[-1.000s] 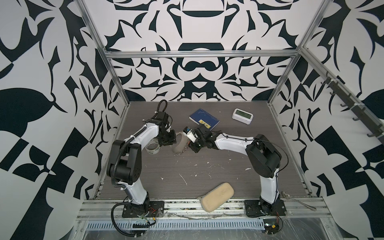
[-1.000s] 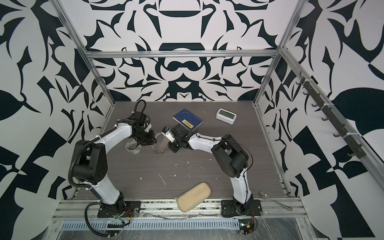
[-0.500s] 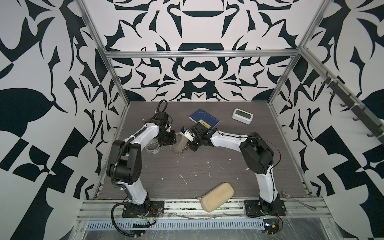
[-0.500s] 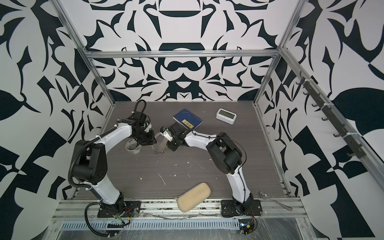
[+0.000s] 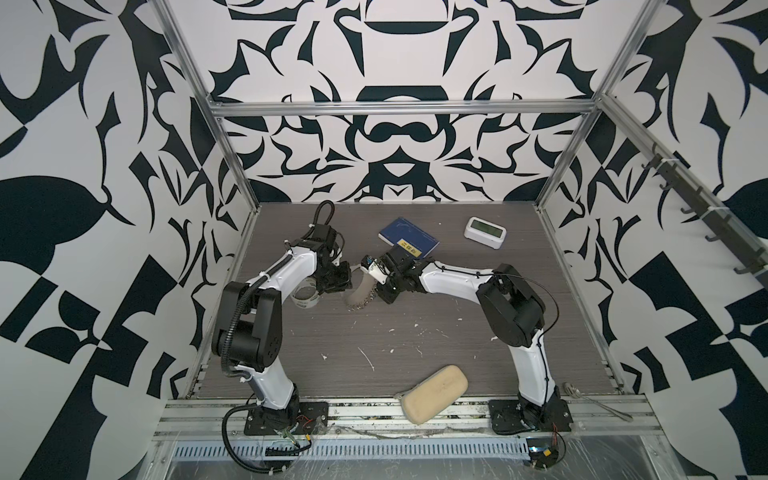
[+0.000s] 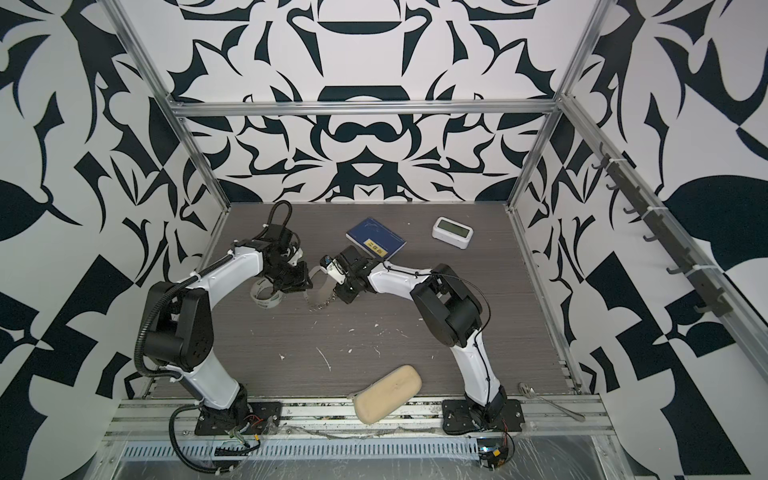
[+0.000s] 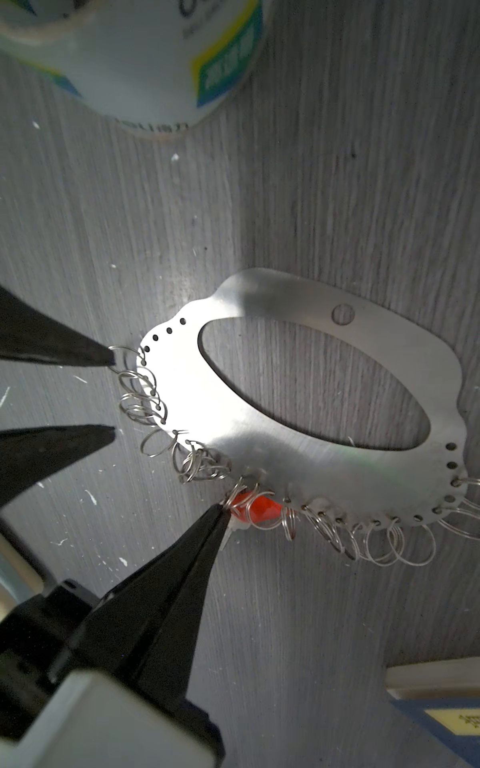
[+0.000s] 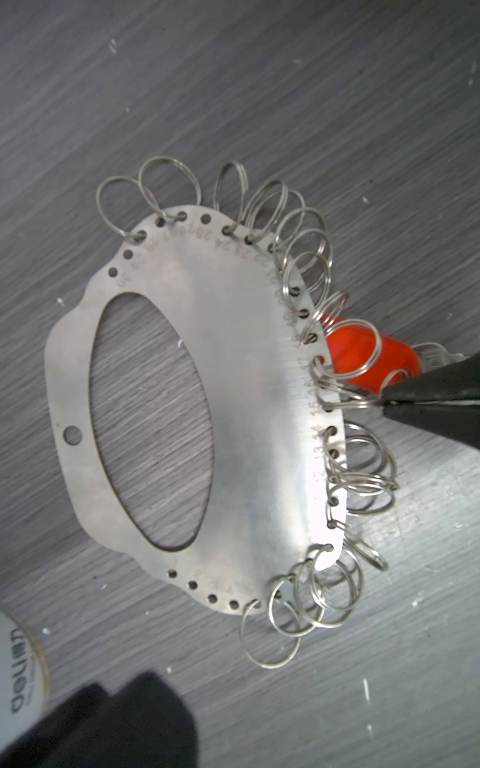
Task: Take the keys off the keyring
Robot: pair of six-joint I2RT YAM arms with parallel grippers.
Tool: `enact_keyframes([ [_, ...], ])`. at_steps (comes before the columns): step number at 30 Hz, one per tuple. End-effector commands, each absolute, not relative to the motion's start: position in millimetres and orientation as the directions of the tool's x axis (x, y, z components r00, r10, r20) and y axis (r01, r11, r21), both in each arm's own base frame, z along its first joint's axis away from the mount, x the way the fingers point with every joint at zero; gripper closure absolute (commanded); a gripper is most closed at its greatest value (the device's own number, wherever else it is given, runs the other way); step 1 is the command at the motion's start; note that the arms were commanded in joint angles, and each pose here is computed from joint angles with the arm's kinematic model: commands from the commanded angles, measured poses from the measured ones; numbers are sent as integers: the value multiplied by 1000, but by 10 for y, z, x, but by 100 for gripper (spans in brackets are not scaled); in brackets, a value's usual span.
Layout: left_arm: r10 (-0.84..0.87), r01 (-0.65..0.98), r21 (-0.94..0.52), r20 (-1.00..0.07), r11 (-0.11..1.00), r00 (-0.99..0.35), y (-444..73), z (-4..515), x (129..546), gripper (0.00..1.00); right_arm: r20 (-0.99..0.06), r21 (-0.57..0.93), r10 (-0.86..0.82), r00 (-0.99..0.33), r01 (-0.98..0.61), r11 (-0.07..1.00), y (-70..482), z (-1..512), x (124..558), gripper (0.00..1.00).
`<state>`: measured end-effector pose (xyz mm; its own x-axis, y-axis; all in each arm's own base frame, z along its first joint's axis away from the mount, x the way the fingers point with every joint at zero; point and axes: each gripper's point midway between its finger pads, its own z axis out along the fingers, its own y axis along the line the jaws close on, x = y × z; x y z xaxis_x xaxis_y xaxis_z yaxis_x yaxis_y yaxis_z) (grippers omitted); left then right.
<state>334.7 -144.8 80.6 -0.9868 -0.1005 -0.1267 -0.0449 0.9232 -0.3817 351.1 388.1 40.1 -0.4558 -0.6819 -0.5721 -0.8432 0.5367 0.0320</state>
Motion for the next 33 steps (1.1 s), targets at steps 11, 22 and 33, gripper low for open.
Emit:
enact_keyframes([
  [11, -48, 33, -383, -202, 923, -978, -1403, 1021, 3245, 77, -641, 28, -663, -387, -875, 483, 3960, 764, 3446, 100],
  [22, 193, 420, -500, -444, 757, -875, -1755, 1398, 3054, 87, -691, 47, -637, -342, -900, 433, 3906, 1031, 3244, 100],
  [33, 244, 525, -482, -530, 701, -812, -1797, 1544, 2940, 87, -649, 20, -673, -354, -893, 451, 3817, 1005, 3254, 85],
])
